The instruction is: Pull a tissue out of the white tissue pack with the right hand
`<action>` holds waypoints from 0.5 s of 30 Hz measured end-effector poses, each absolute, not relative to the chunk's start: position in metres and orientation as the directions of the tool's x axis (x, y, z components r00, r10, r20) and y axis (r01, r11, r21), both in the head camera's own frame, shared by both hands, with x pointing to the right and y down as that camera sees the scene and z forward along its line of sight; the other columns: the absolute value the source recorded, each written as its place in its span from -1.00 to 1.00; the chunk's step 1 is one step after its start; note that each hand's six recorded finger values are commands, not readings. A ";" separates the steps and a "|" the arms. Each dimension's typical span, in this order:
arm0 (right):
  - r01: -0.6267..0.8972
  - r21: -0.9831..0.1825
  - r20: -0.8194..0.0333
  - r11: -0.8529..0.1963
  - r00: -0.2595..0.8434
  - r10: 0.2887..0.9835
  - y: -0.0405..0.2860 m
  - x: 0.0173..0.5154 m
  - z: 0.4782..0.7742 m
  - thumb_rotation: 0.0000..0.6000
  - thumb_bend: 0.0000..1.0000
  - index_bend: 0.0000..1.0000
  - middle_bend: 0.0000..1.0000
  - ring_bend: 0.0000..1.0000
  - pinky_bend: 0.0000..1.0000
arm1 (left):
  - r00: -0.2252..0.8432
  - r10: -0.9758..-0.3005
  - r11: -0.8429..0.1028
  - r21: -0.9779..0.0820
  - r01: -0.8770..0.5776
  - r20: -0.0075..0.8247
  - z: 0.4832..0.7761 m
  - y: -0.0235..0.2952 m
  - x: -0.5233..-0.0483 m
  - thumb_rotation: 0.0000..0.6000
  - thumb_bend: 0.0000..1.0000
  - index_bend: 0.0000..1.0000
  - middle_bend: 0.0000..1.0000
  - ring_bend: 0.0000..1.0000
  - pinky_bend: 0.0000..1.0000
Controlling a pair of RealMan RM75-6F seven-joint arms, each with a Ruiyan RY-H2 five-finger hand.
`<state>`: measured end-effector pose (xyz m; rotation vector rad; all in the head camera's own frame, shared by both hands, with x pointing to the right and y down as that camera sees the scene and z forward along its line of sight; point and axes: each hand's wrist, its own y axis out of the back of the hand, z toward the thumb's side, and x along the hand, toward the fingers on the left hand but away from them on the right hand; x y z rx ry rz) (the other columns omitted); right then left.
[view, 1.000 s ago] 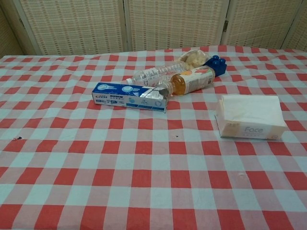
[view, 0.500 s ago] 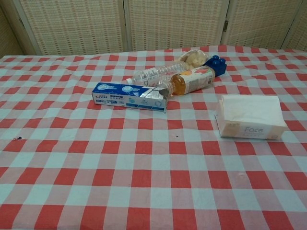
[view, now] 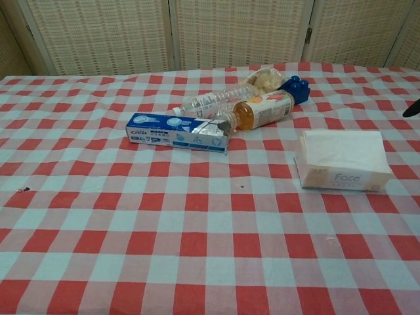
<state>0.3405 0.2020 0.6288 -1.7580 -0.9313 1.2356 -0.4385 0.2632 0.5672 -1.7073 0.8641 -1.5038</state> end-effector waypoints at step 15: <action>0.071 -0.858 -0.473 -0.508 0.274 0.838 0.181 0.319 0.677 1.00 -0.85 -0.57 0.37 0.56 1.00 | 0.106 -0.840 -0.538 -0.842 -0.040 0.531 0.567 0.263 -0.439 1.00 0.08 -0.23 0.01 0.13 0.22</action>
